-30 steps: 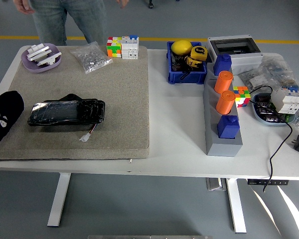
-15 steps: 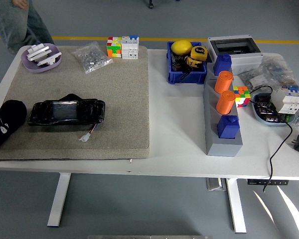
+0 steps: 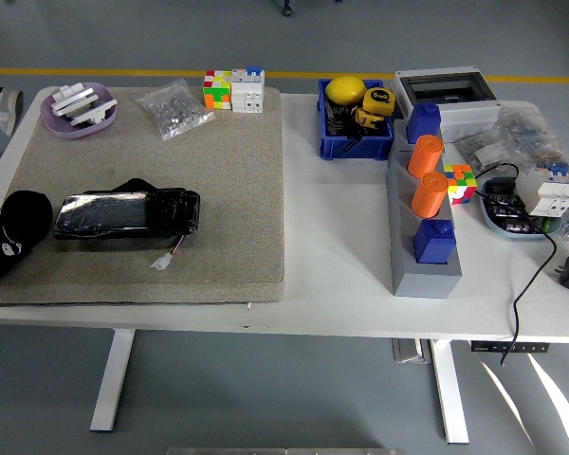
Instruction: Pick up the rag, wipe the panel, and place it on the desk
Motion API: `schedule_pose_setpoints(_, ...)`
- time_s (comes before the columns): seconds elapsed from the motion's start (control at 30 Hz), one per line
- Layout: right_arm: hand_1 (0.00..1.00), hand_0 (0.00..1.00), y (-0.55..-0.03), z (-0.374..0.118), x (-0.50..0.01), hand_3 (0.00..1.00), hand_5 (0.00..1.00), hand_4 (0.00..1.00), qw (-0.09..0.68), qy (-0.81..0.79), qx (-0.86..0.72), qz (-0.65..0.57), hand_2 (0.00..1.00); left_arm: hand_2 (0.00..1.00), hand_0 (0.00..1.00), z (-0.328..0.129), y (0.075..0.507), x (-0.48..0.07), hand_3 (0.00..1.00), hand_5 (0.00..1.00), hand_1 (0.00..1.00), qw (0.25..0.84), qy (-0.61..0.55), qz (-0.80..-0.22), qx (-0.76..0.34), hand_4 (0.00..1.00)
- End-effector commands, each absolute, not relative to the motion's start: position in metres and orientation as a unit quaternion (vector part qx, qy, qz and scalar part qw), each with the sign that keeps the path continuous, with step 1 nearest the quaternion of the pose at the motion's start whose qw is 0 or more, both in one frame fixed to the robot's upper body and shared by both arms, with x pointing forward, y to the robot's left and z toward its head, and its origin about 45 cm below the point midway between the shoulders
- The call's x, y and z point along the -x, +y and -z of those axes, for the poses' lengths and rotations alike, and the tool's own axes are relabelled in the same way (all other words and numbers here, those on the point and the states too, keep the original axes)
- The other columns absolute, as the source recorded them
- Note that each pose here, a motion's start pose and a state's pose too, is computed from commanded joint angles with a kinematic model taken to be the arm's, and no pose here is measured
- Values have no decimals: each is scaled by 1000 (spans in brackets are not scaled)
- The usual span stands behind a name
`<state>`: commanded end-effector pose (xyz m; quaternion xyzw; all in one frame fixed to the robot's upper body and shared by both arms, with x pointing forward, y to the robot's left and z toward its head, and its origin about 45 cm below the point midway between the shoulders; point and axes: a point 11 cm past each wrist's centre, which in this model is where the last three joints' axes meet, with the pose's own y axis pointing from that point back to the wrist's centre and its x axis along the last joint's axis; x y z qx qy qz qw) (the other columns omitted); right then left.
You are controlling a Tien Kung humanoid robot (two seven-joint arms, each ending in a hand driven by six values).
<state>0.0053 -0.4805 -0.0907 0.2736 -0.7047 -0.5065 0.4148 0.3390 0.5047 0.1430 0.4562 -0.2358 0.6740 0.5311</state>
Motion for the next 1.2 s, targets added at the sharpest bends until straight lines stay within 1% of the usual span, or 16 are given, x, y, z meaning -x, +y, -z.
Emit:
schedule_pose_setpoints(0.17, 634, 795, -481, 91, -5, 643, 556, 998, 414, -706, -272, 507, 691, 902, 847, -150, 503, -338, 891, 291, 899, 535, -241, -674, -449, 998)
schedule_pose_setpoints(0.2, 633, 796, -481, 91, -5, 644, 555, 998, 414, -705, -272, 507, 691, 901, 850, -153, 503, -338, 886, 342, 901, 534, -243, -675, -447, 998)
schedule_pose_setpoints(0.37, 633, 796, -481, 91, -4, 644, 555, 998, 413, -706, -271, 508, 691, 901, 850, -169, 503, -336, 886, 342, 901, 535, -255, -691, -414, 998)
schedule_pose_setpoints(0.4, 634, 795, -481, 91, -3, 644, 554, 998, 413, -706, -270, 508, 691, 876, 842, -171, 503, -336, 857, 480, 883, 535, -257, -694, -409, 998)
schedule_pose_setpoints(0.57, 634, 795, -481, 91, -2, 644, 554, 998, 417, -703, -270, 509, 691, 876, 842, -188, 505, -333, 857, 480, 883, 526, -273, -717, -368, 998)
schedule_pose_setpoints(0.6, 633, 795, -481, 91, -1, 643, 555, 998, 417, -703, -269, 510, 691, 844, 818, -190, 505, -331, 828, 545, 851, 526, -273, -719, -362, 998)
schedule_pose_setpoints(0.77, 633, 795, -483, 89, -1, 643, 555, 998, 418, -703, -265, 510, 691, 844, 818, -190, 502, -328, 828, 545, 851, 529, -275, -723, -348, 998)
schedule_pose_setpoints(0.8, 633, 796, -483, 89, -1, 643, 555, 998, 419, -703, -265, 511, 691, 833, 813, -190, 501, -327, 820, 577, 839, 529, -276, -725, -344, 998)
schedule_pose_setpoints(1.2, 635, 794, -485, 89, -3, 641, 552, 998, 422, -703, -269, 506, 691, 824, 810, -194, 495, -327, 803, 585, 835, 530, -282, -726, -334, 998)
